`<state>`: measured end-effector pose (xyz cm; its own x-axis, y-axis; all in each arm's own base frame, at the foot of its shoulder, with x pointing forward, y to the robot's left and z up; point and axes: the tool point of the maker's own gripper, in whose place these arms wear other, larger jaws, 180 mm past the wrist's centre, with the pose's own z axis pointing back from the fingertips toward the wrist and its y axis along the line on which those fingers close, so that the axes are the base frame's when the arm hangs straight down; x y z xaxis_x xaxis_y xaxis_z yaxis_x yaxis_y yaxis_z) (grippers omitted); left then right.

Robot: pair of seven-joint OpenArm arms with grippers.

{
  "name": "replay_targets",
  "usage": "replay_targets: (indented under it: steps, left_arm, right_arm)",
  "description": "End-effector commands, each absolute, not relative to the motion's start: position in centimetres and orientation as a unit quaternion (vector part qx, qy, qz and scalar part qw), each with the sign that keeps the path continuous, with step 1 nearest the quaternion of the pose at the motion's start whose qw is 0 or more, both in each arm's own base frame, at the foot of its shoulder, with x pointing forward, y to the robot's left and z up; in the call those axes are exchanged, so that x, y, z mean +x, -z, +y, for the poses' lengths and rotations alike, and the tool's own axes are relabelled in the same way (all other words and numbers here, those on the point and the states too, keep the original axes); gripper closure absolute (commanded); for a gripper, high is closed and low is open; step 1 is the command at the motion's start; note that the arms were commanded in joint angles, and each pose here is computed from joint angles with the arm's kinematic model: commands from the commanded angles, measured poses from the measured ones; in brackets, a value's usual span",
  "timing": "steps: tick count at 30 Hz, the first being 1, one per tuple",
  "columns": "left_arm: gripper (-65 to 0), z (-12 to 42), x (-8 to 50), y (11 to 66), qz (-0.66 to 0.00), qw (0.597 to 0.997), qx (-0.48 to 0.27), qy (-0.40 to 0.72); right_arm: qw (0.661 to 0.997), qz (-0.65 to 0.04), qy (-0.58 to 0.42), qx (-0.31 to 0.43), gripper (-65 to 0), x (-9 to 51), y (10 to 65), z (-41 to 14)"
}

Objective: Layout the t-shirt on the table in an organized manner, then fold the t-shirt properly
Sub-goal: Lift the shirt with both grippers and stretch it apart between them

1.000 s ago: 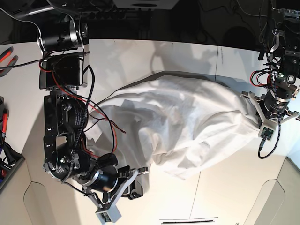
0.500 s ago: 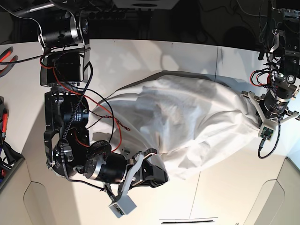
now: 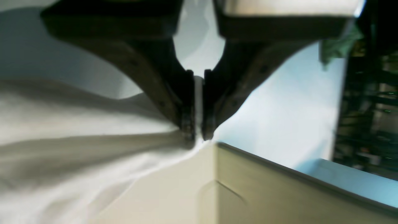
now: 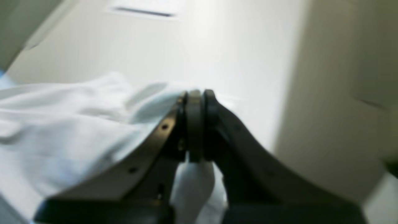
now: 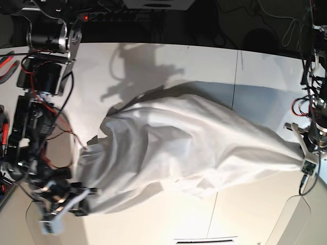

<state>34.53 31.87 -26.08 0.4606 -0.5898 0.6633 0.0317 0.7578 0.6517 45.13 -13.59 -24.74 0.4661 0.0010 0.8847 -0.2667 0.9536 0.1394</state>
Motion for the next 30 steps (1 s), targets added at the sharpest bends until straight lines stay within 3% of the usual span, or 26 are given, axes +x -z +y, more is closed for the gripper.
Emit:
replay_targets:
  steps: [1,10,18,24,30]
  left_arm:
    - [0.0,32.6,35.6,23.1,-0.509,0.777,0.315,0.192]
    - [0.0,33.0,38.0,18.5,-0.55,0.745,0.332,0.181]
    - [0.0,32.3,38.0,19.5,-0.547,0.762,0.297,0.18]
    - [0.0,30.6,39.7,23.3,-0.543,0.792,0.179,0.214]
    - [0.0,34.6,45.6,17.6,-0.611,0.768,0.155,0.113]
  right_arm:
    - [0.823,-0.551,-0.07,0.121,0.0,46.1,21.8,-15.2]
    - [0.82,-0.568,-0.02,0.063,0.0,45.3,20.4,-23.5]
    - [0.831,-0.548,-0.021,0.093,0.0,44.8,21.3,-22.5]
    - [0.831,-0.541,-0.032,0.123,0.0,45.4,23.4,-19.7]
    - [0.816,-0.565,-0.062,0.104,0.0,51.1,21.5,-17.5]
